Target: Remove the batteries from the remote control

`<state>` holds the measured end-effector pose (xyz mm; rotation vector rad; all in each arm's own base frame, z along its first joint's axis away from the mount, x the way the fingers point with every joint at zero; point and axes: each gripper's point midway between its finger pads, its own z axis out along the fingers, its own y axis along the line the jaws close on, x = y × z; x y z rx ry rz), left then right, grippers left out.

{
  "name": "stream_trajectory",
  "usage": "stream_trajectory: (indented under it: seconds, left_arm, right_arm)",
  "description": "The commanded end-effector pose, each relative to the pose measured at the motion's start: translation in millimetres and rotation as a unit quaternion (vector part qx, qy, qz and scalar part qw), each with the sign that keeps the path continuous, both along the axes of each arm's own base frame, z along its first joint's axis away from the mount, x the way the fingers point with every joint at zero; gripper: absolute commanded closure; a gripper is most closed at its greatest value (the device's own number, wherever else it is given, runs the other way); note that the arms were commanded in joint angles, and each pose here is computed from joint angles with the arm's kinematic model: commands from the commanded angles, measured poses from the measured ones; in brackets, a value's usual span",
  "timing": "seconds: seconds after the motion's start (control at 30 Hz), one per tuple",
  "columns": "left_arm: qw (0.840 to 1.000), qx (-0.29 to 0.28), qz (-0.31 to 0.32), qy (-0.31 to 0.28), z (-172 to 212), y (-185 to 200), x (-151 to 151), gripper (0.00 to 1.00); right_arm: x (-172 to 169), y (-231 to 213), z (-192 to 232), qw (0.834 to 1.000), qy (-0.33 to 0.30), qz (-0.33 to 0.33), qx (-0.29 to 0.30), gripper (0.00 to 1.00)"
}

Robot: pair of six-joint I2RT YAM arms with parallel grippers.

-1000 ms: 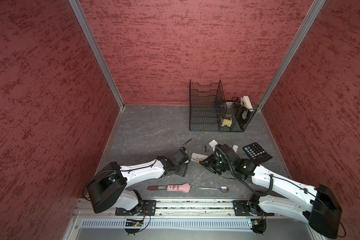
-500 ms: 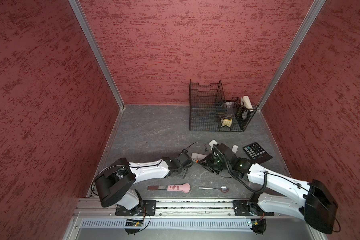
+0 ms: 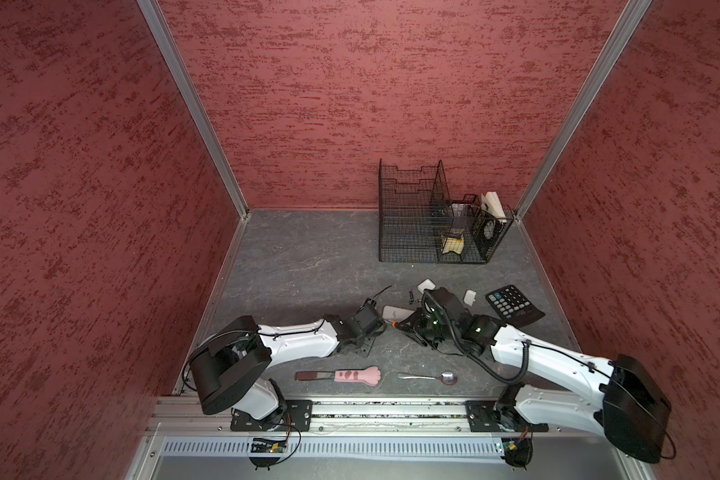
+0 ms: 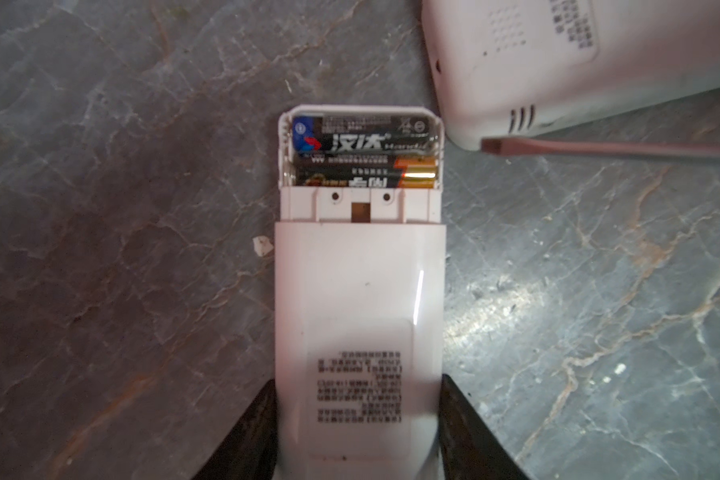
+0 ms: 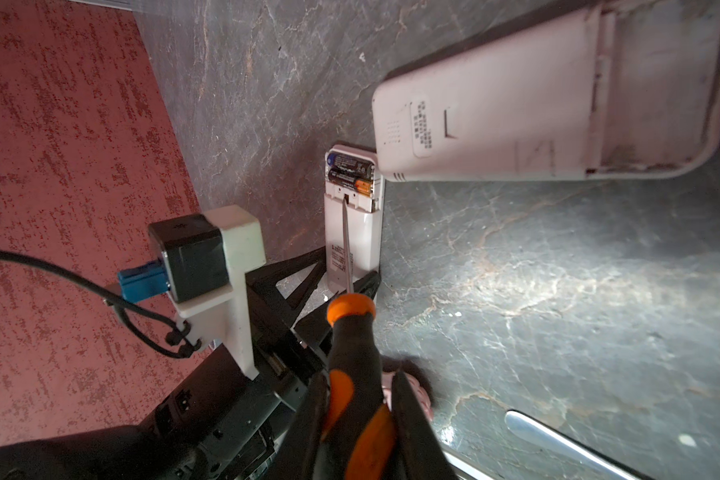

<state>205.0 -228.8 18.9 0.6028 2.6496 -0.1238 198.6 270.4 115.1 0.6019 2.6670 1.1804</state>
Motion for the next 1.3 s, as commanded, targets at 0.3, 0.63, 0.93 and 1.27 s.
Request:
stream_trajectory:
  seconds: [0.3,0.63,0.93,1.27]
  left_arm:
    - [1.000,0.002,-0.002,-0.002,-3,3,0,0.47]
    - [1.000,0.001,-0.003,0.000,-4,2,-1,0.47]
    - [1.000,0.003,-0.005,0.002,-4,2,-1,0.47]
    - [1.000,0.003,-0.006,0.003,-5,2,-2,0.47]
  right_arm:
    - [15,6,-14,0.999,0.006,-0.035,0.016,1.00]
    - [18,5,-12,0.999,0.002,-0.038,0.016,1.00]
    - [20,4,-11,0.999,0.000,-0.038,0.015,1.00]
    - [16,-2,-24,0.999,0.011,-0.042,0.008,1.00]
